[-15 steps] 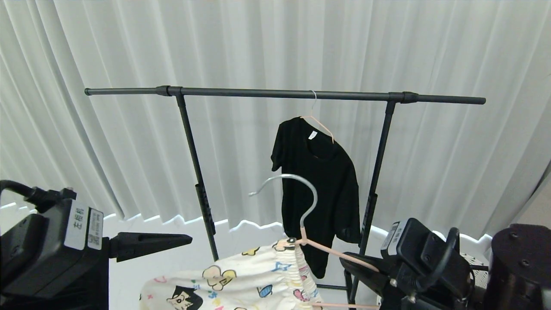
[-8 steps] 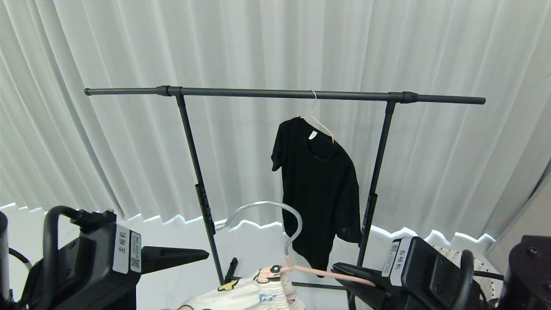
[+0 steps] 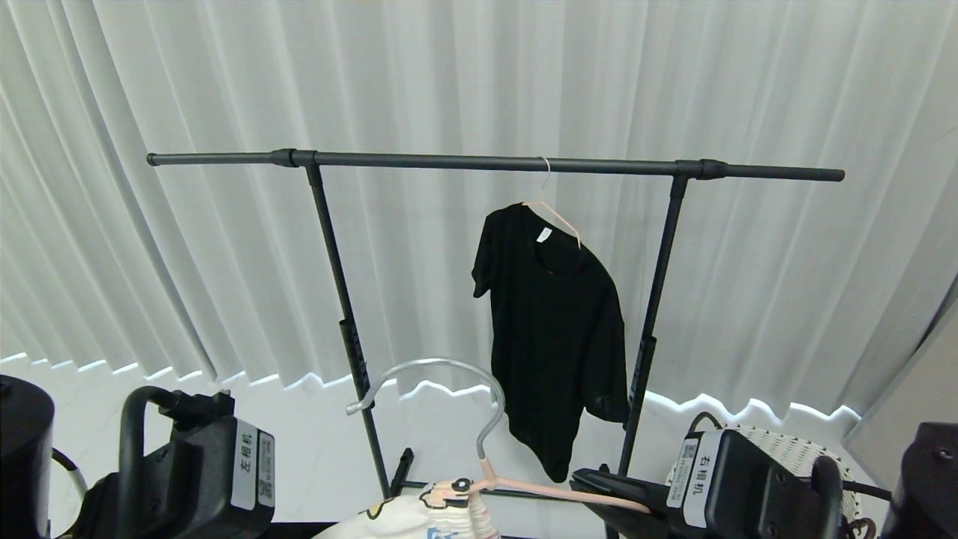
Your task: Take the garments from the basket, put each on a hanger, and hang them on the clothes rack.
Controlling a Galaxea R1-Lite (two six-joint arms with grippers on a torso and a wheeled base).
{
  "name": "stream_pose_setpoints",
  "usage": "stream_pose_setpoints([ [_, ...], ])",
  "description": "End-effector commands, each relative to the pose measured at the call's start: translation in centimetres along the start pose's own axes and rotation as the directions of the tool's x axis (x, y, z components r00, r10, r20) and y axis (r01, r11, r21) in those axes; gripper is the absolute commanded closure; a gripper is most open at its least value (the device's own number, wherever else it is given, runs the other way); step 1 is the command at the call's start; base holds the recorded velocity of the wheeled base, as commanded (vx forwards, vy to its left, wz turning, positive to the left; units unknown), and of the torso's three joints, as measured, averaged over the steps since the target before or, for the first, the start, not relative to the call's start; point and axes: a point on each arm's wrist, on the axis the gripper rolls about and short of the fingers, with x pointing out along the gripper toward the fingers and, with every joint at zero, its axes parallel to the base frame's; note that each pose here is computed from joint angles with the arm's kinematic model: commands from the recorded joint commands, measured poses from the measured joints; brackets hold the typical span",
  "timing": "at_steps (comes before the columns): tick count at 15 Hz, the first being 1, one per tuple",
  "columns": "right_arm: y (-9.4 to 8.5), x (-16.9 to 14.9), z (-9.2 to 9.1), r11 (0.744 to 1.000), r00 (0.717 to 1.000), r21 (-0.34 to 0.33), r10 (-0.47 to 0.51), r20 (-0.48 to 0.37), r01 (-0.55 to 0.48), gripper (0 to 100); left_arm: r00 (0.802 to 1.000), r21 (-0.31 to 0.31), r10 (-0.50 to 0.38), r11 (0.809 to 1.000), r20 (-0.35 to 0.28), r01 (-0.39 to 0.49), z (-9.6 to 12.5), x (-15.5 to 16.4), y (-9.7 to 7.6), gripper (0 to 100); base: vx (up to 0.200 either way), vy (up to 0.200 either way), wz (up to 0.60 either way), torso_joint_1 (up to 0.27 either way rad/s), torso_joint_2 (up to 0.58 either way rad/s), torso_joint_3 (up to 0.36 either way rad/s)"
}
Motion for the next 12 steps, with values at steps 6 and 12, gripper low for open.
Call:
stream_pose_setpoints([
  [6,-0.4,-0.2,-0.1,0.993,0.993,-0.005,-0.116,-0.021,0.116,0,0.999,-0.013,0.015,1.0,-0.042,-0.016,-0.2,0.8,0.3,100,0.0,0.0,0.0,0.0,0.0,0.0],
  [12,-1.8,-0.9,-0.4,0.981,0.981,0.015,-0.194,-0.031,0.194,0,0.963,-0.073,0.26,0.961,-0.074,-0.266,-1.4,0.1,2.7,100,0.0,0.0,0.0,0.0,0.0,0.0],
])
